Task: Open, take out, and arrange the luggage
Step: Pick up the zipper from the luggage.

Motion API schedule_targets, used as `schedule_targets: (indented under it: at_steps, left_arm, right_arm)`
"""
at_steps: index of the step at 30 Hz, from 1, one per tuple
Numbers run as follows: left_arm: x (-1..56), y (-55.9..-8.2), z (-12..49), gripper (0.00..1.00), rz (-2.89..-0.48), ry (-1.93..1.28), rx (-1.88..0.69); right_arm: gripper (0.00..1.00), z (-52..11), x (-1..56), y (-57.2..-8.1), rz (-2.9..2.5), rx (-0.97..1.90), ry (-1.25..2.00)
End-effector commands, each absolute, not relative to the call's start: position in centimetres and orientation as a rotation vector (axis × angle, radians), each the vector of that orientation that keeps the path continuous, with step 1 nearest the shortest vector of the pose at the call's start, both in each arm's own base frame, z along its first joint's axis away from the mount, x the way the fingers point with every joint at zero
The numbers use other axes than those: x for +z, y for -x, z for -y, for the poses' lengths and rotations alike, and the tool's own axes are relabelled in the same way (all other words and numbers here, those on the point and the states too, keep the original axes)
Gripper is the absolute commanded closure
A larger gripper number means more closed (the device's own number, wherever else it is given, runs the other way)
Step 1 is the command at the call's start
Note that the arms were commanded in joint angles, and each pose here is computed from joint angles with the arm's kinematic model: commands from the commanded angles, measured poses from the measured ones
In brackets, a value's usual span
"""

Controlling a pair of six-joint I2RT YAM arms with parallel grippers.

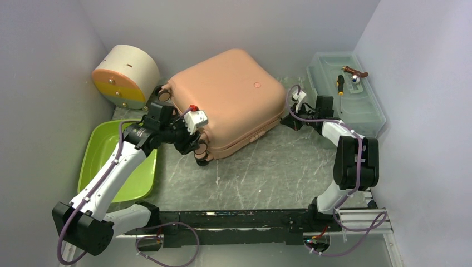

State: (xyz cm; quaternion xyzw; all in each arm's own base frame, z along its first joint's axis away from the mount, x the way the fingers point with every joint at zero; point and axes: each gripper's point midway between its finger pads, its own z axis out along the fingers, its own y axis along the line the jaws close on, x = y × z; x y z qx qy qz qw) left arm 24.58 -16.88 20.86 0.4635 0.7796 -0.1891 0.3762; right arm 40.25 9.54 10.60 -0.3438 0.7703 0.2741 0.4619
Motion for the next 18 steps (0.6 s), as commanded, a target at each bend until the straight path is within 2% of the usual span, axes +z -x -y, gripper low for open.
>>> schedule_targets:
  at_steps: [1,12,18]
  left_arm:
    - [20.1,-22.2,16.5,1.00,-2.046,-1.220,-0.552]
    - [19.9,-22.2,15.5,1.00,-2.071,-1.190,-0.484]
    - [20.0,-21.8,15.0,1.00,-2.079,-1.192,-0.460]
  right_arm:
    - [1.00,-10.0,12.4,-40.1,-1.796,0.702,0.921]
    - [1.00,-2.7,13.5,-44.9,-1.952,0.283,0.452]
    - [1.00,-1.1,13.9,-46.7,-1.988,0.182,0.376]
